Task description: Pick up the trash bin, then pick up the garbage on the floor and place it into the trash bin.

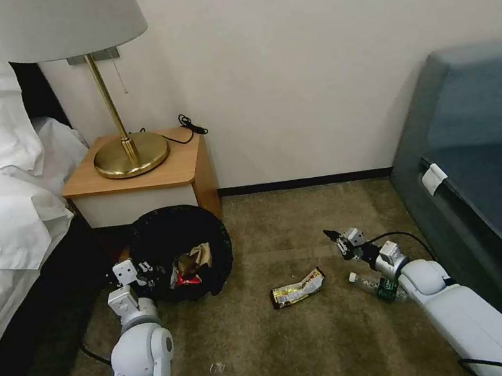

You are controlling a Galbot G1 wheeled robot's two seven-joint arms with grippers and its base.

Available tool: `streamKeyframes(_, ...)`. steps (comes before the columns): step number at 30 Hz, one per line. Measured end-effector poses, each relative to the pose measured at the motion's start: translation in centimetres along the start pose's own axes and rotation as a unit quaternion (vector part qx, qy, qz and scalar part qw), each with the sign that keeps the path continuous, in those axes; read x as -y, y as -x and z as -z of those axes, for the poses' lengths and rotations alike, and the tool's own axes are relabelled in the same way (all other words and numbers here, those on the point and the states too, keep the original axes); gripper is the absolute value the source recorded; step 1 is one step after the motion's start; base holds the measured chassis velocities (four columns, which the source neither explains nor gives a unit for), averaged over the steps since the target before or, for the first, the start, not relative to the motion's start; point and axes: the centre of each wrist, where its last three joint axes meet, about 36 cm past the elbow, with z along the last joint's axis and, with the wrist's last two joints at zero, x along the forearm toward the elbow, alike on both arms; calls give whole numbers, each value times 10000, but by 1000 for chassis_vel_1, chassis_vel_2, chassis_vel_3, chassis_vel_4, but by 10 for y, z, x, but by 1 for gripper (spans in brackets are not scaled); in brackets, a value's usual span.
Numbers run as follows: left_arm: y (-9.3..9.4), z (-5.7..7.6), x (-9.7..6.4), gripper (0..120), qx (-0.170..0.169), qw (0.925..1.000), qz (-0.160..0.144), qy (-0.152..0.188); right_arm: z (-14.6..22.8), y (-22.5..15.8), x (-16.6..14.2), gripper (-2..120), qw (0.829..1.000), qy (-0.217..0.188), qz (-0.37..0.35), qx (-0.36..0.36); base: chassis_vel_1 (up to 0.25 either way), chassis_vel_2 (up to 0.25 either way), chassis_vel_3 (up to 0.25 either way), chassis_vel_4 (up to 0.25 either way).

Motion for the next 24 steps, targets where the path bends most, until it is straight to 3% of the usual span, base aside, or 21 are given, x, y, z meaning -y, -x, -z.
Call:
streamKeyframes(5,-1,-1,1,2,-16,10000,-15,-5,-9,-15,10,0,9996,-145,-49,-244,0,0,0,0)
streamKeyframes(10,-1,0,2,2,-2,10000,-33,-5,-39,-48,23,19,9946,-428,197,-927,0,0,0,0)
streamKeyframes(16,-1,0,3,2,-2,10000,-33,-6,-51,-64,27,30,9894,-568,526,-1233,0,0,0,0)
streamKeyframes(18,-1,-2,3,2,-21,10000,-27,-13,-55,-71,33,45,9851,-604,820,-1389,0,0,0,0)
streamKeyframes(19,-1,-2,3,2,-21,10000,-27,-13,-55,-71,33,45,9851,-604,820,-1389,0,0,0,0)
streamKeyframes(21,-1,-4,5,2,-47,10000,-32,-12,-57,-72,40,59,9798,-644,1152,-1500,0,0,0,0)
streamKeyframes(23,-1,-4,5,2,-50,10000,-36,-13,-58,-72,42,62,9787,-665,1212,-1519,0,0,0,0)
streamKeyframes(24,0,-4,6,2,-43,10000,-38,-19,-60,-70,47,71,9755,-695,1371,-1576,0,0,0,0)
